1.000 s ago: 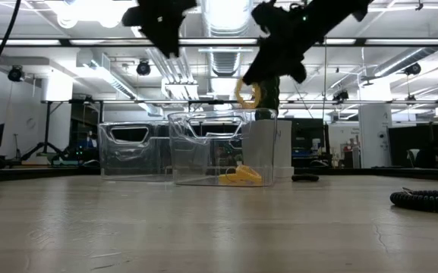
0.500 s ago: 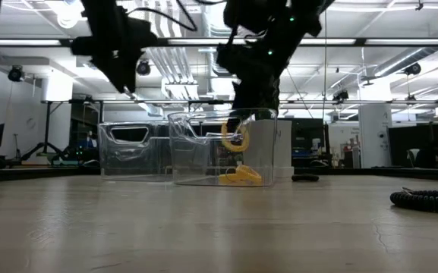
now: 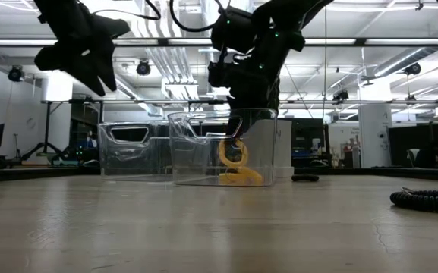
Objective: Sort items
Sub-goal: Put the yellow keychain into the right transparent bin, then put the top right black keychain into the left transparent bin
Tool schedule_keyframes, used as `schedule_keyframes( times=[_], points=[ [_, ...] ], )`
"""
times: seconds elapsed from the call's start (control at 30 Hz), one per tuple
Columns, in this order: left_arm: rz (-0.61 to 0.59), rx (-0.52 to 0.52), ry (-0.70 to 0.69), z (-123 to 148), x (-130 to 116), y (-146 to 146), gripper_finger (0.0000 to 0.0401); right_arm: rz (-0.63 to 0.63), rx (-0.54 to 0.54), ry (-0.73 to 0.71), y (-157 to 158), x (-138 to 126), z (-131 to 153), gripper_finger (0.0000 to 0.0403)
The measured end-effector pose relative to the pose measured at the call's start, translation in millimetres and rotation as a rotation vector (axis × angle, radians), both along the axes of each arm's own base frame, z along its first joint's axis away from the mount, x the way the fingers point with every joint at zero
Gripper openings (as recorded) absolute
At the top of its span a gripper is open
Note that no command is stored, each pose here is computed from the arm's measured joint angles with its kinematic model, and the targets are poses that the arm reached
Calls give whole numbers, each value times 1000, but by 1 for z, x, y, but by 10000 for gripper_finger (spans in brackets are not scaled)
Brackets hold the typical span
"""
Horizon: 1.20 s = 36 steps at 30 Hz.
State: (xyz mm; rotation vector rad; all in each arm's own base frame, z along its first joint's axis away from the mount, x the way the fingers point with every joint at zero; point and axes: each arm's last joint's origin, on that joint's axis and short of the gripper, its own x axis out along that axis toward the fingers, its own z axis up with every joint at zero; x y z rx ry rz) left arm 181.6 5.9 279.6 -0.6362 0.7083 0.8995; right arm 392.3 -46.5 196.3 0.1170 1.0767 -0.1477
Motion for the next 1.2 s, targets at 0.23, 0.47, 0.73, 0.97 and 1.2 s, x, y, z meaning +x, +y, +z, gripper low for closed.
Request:
schedule_keyframes(
  times=[0.23,0.47,0.73,0.97,1.2],
  points=[
    [-30,24,6,1,0,0,149,23,-5,-14,0,-1,5,67],
    [-36,28,11,0,-1,0,149,29,-11,-34,1,-8,22,144],
    [-36,29,20,-2,-1,0,149,-99,-71,41,2,-48,64,171],
    [-38,30,20,-2,-1,0,149,-331,-72,165,-8,-90,66,159],
    [-46,31,22,-2,-1,-1,149,-587,6,252,-31,-112,32,149]
  ],
)
